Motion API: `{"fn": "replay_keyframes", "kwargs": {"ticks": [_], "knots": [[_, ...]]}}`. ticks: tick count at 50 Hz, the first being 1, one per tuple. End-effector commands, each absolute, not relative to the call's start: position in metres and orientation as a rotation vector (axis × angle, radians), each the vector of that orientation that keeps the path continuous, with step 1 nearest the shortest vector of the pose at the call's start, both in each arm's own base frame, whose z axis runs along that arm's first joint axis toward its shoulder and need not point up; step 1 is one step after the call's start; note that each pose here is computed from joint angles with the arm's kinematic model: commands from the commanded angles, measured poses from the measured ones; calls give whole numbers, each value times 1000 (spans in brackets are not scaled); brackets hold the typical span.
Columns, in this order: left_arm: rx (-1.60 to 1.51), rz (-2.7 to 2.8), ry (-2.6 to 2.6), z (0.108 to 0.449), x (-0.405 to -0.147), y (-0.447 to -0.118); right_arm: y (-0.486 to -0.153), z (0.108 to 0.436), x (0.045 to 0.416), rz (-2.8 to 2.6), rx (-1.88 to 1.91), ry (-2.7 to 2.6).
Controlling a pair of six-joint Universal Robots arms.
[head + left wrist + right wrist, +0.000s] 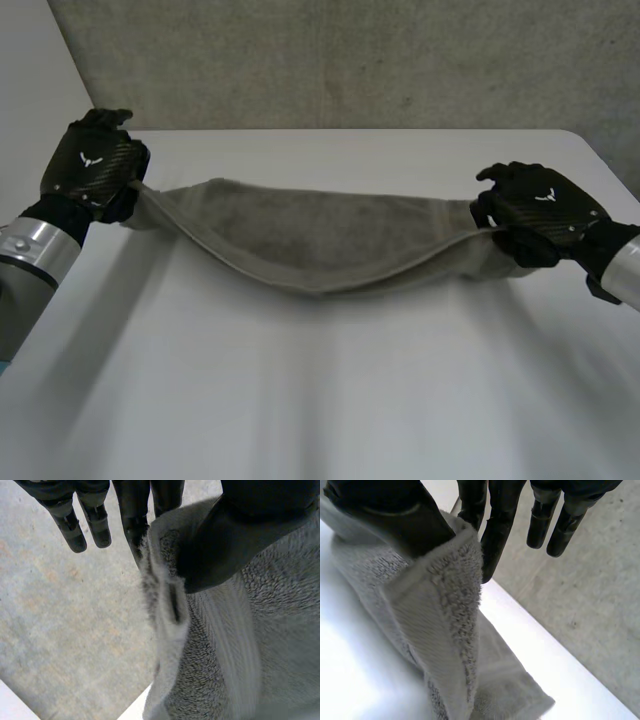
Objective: Fold the towel.
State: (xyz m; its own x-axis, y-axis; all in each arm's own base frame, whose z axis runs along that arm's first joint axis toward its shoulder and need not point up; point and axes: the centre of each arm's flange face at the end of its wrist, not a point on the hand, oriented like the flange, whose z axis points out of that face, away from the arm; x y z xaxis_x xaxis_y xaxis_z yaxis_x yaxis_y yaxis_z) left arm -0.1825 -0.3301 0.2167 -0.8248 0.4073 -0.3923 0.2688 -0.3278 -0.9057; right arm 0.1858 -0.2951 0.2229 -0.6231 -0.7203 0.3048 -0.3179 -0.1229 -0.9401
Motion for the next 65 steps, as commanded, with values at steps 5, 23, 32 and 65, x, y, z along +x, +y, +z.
{"fn": "replay_keyframes", "kwargs": {"ticks": [5, 23, 32, 65], "knots": [[-881, 2336, -1726, 267, -181, -281, -275, 285, 157, -1916, -1103, 1912], [-800, 2101, -1882, 227, -186, -300, -315, 263, 147, -1800, -989, 2012], [-981, 2009, -1992, 182, -197, -343, -350, 235, 166, -1761, -1059, 2076], [-980, 1994, -2091, 126, -210, -422, -426, 155, 218, -1862, -1154, 2076]]}}
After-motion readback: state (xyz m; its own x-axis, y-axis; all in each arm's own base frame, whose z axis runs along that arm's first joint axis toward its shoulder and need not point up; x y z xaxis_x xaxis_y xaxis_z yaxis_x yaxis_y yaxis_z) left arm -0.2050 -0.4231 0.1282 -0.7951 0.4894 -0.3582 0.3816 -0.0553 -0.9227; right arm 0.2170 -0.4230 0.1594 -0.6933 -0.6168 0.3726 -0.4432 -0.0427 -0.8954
